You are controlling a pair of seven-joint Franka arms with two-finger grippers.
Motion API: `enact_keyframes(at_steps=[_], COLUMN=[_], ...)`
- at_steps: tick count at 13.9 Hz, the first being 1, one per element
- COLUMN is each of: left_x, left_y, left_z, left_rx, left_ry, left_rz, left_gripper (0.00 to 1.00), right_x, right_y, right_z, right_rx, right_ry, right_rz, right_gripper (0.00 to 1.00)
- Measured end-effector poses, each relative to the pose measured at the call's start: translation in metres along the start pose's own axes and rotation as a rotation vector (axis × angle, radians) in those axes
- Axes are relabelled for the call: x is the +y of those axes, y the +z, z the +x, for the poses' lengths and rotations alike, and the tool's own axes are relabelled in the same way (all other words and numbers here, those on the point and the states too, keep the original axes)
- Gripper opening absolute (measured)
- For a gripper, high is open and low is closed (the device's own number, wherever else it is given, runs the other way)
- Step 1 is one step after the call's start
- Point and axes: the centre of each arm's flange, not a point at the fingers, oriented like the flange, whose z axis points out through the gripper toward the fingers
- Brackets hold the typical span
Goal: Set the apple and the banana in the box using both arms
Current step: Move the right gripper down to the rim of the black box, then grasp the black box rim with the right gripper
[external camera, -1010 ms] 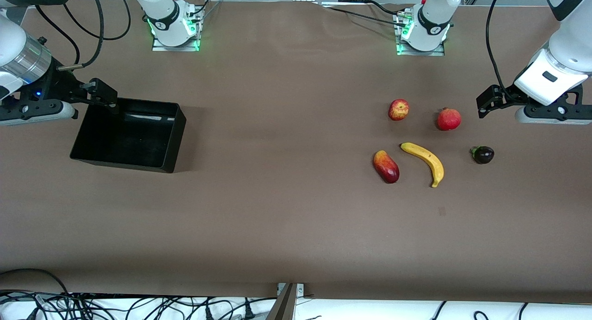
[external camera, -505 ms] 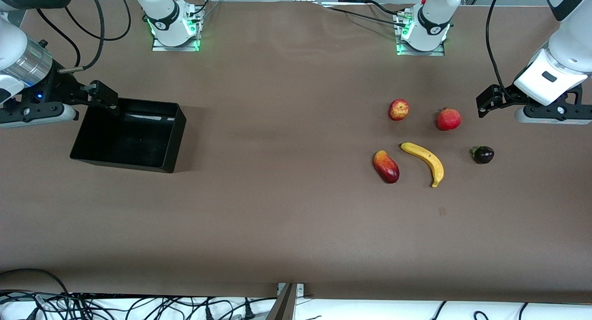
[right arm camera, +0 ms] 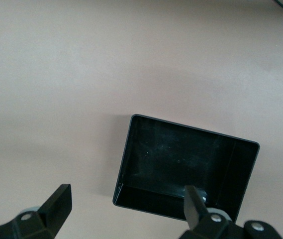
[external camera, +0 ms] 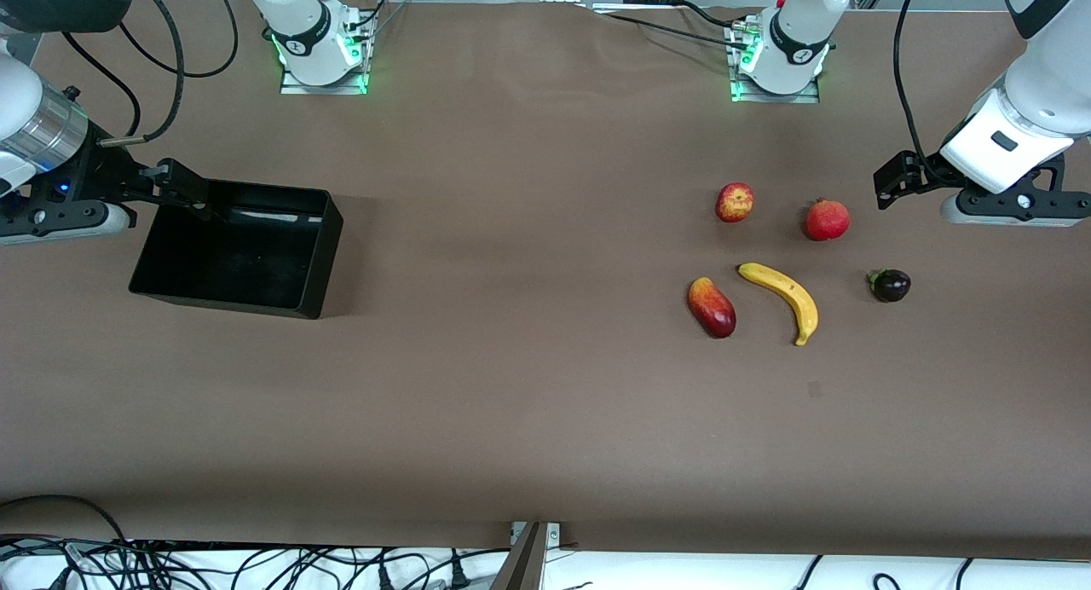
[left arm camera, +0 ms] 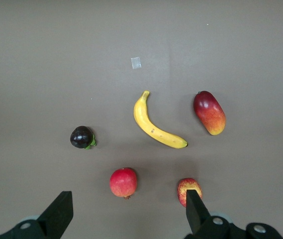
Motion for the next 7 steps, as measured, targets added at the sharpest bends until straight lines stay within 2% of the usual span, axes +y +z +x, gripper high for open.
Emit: enact_keyframes(at_steps=[2,7], left_x=[0.000,0.001], left_y=[-0.001,-0.002], left_z=[0.000,0.000], left_rx=[0.002,0.004], left_ry=[0.000,0.001], left_rz=[0.000,0.000], left_gripper=[1.00,1.00], right_x=[0.004,0.043], right_y=[0.005,0.051], right_z=[-0.001,0.008], right_rx=[-0.022,-0.127], right_ry=[-0.005,0.020], right_rz=[-0.026,-0.120], right_gripper=[1.00,1.00])
